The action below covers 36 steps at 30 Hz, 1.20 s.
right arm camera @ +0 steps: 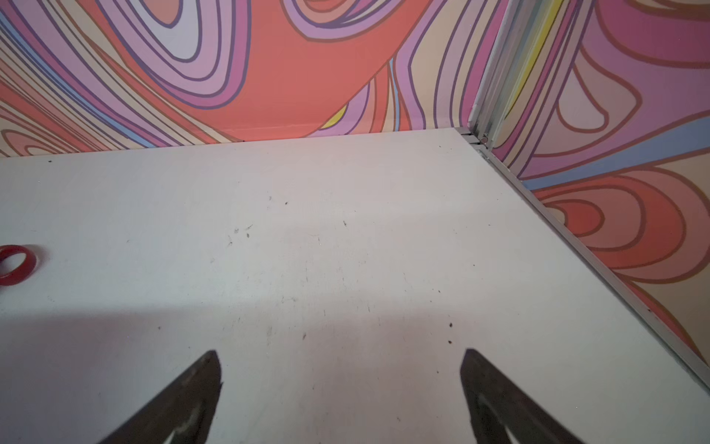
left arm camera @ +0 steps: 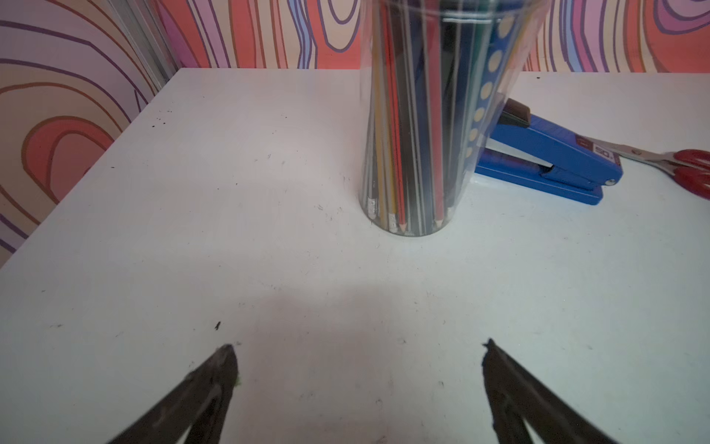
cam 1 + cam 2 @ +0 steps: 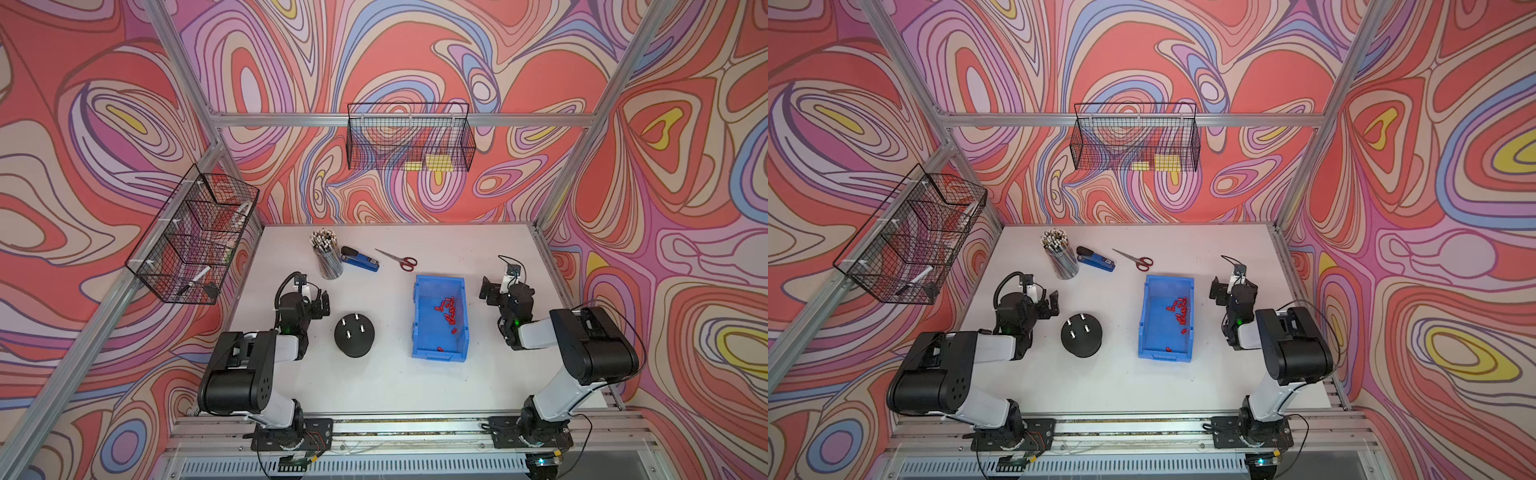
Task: Cover the protruding screws with screw protection sleeves
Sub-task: Pick up the screw protection sleeve from the storage box.
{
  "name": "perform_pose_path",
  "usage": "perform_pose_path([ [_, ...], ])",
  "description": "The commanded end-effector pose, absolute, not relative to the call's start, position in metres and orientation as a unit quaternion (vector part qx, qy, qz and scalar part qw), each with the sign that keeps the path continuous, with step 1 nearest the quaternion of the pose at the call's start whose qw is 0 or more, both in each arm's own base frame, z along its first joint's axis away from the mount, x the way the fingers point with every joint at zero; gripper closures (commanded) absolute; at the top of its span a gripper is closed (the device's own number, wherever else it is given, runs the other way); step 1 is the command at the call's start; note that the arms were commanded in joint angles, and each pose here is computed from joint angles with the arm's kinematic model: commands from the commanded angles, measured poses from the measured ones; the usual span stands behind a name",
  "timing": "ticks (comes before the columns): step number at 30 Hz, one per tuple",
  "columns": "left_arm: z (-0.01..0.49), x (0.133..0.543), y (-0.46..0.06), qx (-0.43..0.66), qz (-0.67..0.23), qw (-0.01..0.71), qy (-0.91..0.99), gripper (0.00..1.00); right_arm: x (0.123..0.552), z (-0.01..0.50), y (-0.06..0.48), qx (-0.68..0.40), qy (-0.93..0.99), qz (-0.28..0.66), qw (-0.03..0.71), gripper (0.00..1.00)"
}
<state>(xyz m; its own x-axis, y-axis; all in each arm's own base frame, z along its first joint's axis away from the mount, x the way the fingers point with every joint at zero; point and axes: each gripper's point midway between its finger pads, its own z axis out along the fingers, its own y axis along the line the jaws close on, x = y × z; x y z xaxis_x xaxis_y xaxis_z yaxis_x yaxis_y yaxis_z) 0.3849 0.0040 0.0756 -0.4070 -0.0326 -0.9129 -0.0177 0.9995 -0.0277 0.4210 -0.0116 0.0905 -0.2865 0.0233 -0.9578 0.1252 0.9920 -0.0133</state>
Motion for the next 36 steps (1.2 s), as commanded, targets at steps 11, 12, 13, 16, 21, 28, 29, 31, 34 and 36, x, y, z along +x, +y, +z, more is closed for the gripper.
perform_pose_path([
  [11,0.088,0.394,0.004,-0.012,-0.008,0.564,0.826,0.01,0.426,0.095,-0.016,0.049,0.794,-0.049,0.603,0.02],
  [12,0.088,0.394,0.004,-0.013,-0.008,0.563,0.826,0.01,0.426,0.096,-0.015,0.048,0.794,-0.049,0.604,0.02],
  [13,0.088,0.394,0.005,-0.013,-0.008,0.564,0.826,0.01,0.426,0.095,-0.015,0.049,0.794,-0.049,0.603,0.02],
  [16,0.088,0.394,0.004,-0.013,-0.008,0.563,0.826,0.01,0.426,0.096,-0.016,0.049,0.794,-0.049,0.604,0.02],
  [21,0.089,0.393,0.005,-0.011,-0.006,0.567,0.824,0.01,0.426,0.096,-0.016,0.05,0.793,-0.049,0.606,0.02],
  [28,0.134,0.359,0.004,-0.011,-0.006,0.635,0.772,0.08,0.394,0.152,-0.037,0.109,0.754,-0.077,0.644,0.08],
  [29,0.143,0.357,0.006,-0.016,-0.002,0.64,0.768,0.09,0.391,0.158,-0.037,0.114,0.756,-0.071,0.641,0.09],
  [31,0.156,0.353,0.011,-0.03,0.006,0.64,0.768,0.09,0.389,0.165,-0.036,0.129,0.771,-0.059,0.621,0.1],
  [34,0.176,0.35,0.015,-0.048,0.007,0.63,0.775,0.11,0.392,0.169,-0.031,0.136,0.806,-0.042,0.574,0.12],
  [36,0.189,0.348,0.016,-0.064,-0.003,0.629,0.775,0.12,0.395,0.174,-0.027,0.138,0.821,-0.027,0.553,0.13],
])
